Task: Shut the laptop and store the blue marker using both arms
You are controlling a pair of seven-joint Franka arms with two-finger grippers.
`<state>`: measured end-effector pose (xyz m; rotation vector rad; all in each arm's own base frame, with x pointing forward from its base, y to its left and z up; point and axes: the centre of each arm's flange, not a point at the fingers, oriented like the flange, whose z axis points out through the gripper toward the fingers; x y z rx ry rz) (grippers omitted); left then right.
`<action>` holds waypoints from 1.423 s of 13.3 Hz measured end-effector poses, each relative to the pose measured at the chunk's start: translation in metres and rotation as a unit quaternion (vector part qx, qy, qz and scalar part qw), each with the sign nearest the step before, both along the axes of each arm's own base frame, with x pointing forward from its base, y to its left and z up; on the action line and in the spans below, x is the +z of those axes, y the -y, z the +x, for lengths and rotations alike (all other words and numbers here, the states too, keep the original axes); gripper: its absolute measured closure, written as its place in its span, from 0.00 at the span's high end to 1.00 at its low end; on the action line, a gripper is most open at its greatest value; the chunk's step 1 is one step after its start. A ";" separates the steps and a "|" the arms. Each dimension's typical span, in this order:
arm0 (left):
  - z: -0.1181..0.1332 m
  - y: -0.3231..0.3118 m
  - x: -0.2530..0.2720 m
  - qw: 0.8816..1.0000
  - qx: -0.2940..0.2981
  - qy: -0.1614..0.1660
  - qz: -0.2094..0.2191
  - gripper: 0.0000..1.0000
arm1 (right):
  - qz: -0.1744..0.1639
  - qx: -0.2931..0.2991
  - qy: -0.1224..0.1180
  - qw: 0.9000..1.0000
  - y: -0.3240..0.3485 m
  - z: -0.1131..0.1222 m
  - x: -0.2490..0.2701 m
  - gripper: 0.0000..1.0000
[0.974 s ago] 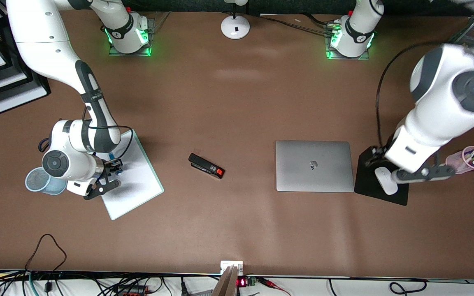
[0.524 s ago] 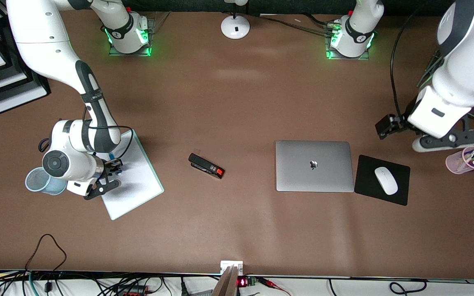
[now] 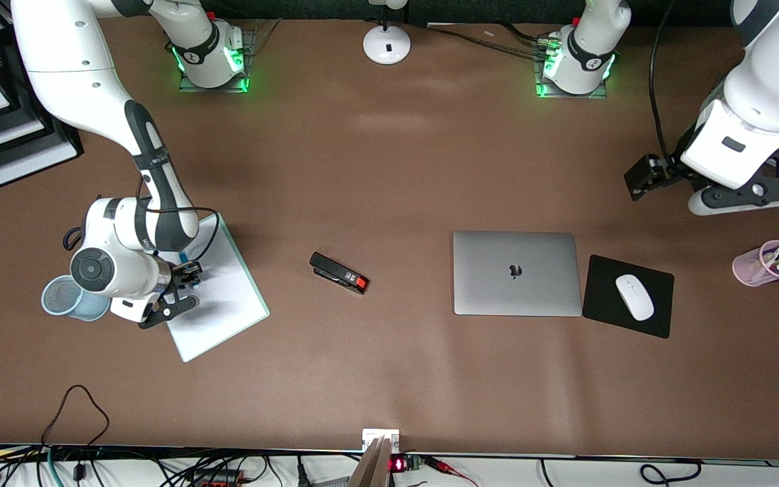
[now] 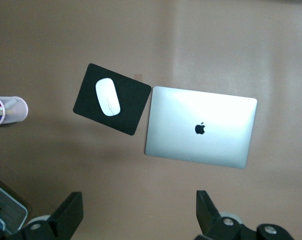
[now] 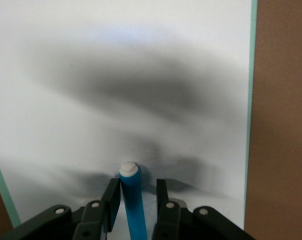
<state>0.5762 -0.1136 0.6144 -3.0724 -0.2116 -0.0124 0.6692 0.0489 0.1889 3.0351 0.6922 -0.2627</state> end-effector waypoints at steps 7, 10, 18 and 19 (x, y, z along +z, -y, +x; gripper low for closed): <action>-0.024 -0.002 0.012 1.000 0.005 0.003 0.004 1.00 | 0.000 0.000 -0.002 1.000 0.000 -0.001 -0.004 0.27; -0.024 -0.023 0.018 1.000 0.010 0.004 -0.017 1.00 | 0.000 0.000 -0.002 1.000 0.000 -0.001 -0.004 0.19; -0.025 -0.060 0.029 0.999 -0.020 0.011 -0.023 1.00 | 0.004 0.001 0.051 0.999 -0.003 0.031 0.041 0.18; -0.026 -0.062 0.031 0.999 -0.025 0.013 -0.022 1.00 | 0.006 0.001 0.061 0.998 -0.003 0.035 0.053 0.18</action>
